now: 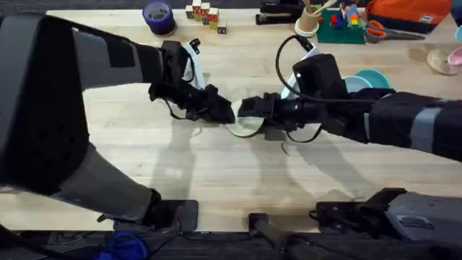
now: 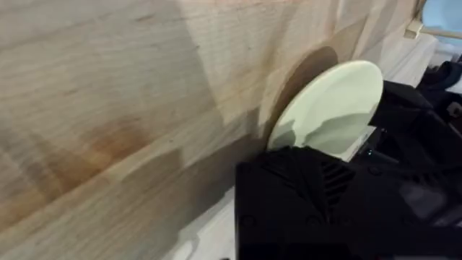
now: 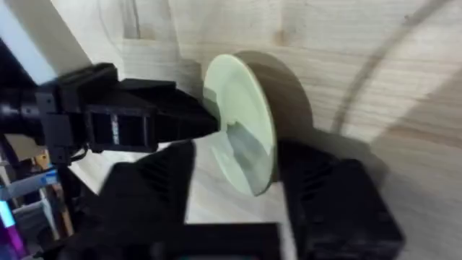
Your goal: Pick up the plates from the table one by one and place each into a slot on the dish rack.
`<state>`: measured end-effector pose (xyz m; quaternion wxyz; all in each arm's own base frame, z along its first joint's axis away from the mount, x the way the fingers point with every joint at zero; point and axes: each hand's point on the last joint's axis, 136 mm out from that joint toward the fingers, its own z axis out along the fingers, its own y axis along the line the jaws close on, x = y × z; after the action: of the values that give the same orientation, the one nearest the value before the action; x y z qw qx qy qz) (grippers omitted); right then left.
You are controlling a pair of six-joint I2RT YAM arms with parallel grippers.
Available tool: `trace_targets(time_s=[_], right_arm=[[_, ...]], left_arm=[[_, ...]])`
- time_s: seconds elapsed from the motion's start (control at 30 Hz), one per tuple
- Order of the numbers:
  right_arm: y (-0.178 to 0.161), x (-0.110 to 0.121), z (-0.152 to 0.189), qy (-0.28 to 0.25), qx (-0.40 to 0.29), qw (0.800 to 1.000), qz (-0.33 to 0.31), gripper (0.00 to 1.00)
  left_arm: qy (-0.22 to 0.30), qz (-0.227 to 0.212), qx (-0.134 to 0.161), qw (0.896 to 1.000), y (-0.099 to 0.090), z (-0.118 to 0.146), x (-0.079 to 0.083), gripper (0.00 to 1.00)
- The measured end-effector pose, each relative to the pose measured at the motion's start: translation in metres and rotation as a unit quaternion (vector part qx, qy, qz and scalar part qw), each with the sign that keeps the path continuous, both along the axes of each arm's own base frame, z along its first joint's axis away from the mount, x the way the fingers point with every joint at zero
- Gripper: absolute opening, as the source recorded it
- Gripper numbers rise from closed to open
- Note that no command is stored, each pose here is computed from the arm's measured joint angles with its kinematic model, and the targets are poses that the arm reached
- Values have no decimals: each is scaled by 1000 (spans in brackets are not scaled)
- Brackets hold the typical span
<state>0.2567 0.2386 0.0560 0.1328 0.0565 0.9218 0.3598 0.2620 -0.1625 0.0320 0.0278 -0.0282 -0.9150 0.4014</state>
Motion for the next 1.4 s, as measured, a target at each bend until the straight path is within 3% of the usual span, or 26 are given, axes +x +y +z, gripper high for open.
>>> trace_targets(time_s=[0.1,0.47,0.77,1.4], right_arm=[[-1,-2,-2,7,-3,1000,-2,551],[-5,-1,-5,7,-12,1000,-10,235],[-4,1,-3,5,-7,1000,-13,55],[-3,1,-2,7,-4,1000,-13,36]], left_arm=[[0,0,0,1000,0,0,0,41],[0,0,0,1000,0,0,0,41],[1,1,1,1000,1,0,0,41],[3,3,1,1000,2,0,0,41]])
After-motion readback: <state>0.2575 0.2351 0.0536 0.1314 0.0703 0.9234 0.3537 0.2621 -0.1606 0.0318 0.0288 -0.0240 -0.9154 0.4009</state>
